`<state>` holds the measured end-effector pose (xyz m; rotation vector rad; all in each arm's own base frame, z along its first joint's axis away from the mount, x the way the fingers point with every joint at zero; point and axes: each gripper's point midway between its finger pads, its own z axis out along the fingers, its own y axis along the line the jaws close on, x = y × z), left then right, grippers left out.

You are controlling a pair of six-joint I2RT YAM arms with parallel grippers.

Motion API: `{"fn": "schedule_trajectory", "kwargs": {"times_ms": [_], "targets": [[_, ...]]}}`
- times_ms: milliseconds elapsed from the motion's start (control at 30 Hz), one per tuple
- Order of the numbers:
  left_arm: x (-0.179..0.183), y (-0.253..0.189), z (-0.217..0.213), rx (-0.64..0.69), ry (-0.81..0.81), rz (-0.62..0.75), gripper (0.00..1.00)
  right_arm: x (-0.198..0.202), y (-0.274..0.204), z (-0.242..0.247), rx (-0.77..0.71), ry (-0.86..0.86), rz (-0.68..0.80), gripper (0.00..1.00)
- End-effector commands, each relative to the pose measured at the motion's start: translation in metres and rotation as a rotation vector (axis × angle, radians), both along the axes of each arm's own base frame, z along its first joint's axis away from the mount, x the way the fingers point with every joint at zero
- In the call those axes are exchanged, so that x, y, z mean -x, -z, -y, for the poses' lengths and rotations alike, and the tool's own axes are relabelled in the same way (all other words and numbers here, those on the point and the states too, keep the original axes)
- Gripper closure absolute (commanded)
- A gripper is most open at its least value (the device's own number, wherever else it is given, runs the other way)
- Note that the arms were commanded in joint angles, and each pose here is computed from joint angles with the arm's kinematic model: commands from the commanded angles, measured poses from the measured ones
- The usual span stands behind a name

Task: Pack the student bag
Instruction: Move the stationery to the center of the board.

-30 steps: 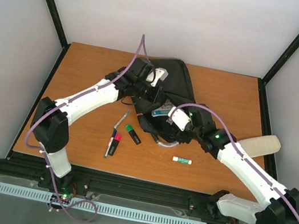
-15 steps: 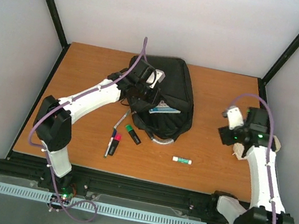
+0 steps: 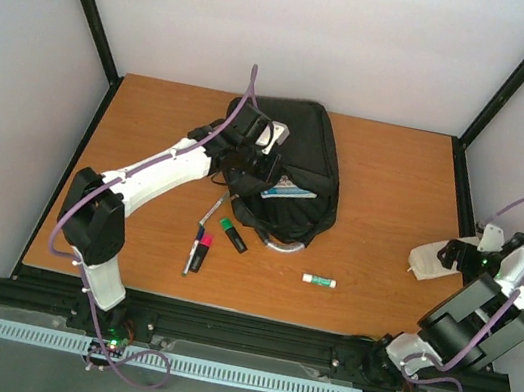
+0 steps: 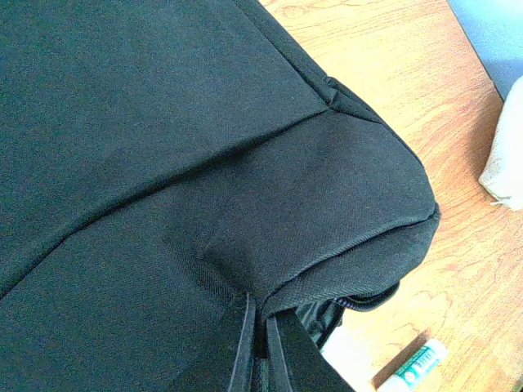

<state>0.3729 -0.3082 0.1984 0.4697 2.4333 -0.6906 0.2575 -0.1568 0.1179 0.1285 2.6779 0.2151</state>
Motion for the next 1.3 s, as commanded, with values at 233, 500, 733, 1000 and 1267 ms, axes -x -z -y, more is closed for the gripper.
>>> {"fn": "schedule_trajectory", "kwargs": {"times_ms": [233, 500, 733, 1000, 1267], "targets": [[-0.006, -0.038, 0.003, 0.083, -0.016, 0.056, 0.98, -0.034, 0.014, 0.016, -0.136, 0.116, 0.01, 0.03], [-0.006, -0.035, 0.005, 0.09, -0.011, 0.045, 0.98, -0.044, 0.068, 0.008, -0.11, 0.07, -0.11, 0.08], [-0.007, -0.034, 0.004, 0.084, -0.015, 0.045, 0.98, -0.055, 0.096, -0.088, -0.106, -0.364, -0.185, 0.2], [-0.006, -0.032, 0.006, 0.09, -0.012, 0.032, 0.98, -0.058, 0.089, -0.151, 0.073, -0.722, -0.179, 0.26], [-0.006, -0.031, 0.006, 0.089, -0.012, 0.03, 0.98, -0.082, -0.007, -0.156, 0.08, -0.577, 0.006, 0.17]]}}
